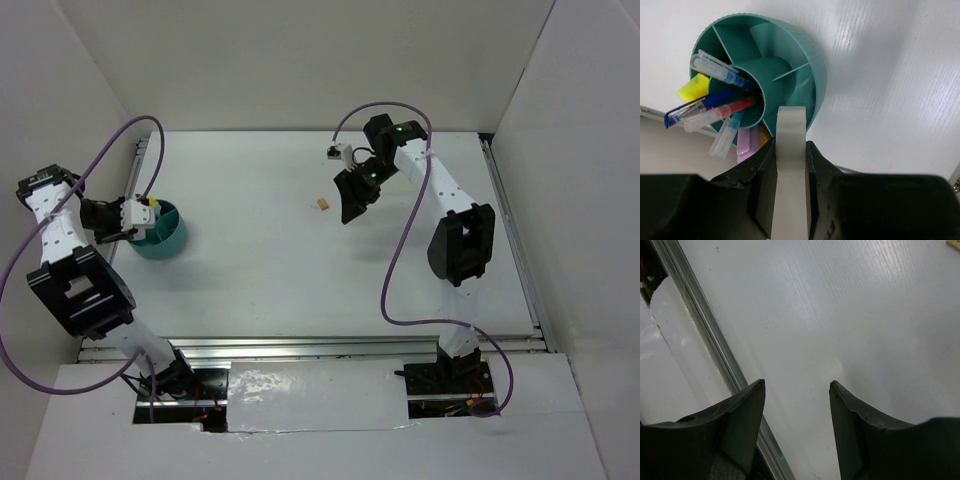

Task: Sort the stationery into containers
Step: Place the stationery in the storage box.

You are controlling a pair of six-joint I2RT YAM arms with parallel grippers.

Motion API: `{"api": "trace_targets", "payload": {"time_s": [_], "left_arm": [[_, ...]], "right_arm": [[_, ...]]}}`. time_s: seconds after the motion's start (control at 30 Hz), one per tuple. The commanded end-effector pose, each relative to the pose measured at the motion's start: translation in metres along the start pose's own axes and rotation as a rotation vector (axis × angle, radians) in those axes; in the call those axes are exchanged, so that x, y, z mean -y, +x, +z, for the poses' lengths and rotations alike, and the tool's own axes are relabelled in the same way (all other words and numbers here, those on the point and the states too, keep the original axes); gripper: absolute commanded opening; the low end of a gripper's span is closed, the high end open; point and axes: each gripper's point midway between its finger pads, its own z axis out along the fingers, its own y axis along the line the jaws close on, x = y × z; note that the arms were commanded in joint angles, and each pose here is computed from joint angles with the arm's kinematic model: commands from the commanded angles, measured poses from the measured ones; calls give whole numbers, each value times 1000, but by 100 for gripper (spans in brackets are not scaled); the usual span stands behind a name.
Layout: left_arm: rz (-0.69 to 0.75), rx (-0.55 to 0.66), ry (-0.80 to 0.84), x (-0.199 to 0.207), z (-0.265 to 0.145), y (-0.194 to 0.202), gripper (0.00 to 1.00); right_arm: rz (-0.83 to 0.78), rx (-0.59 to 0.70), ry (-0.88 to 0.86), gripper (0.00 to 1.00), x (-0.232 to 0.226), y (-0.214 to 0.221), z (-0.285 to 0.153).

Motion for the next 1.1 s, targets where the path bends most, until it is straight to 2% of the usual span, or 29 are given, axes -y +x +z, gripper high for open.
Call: {"api": "trace_targets", "payload": {"time_s": [0.0, 0.63, 1.07], "left_arm": [[197, 9, -4, -17, 1, -7, 20], [205, -6, 36, -23, 18, 1, 29], [204, 2, 29, -25, 24, -3, 48]], "right_arm": [[-29, 27, 17, 61, -18, -5, -18], [-13, 13, 44, 61, -13, 3, -22], [-3, 6, 46, 61, -13, 6, -21]]}}
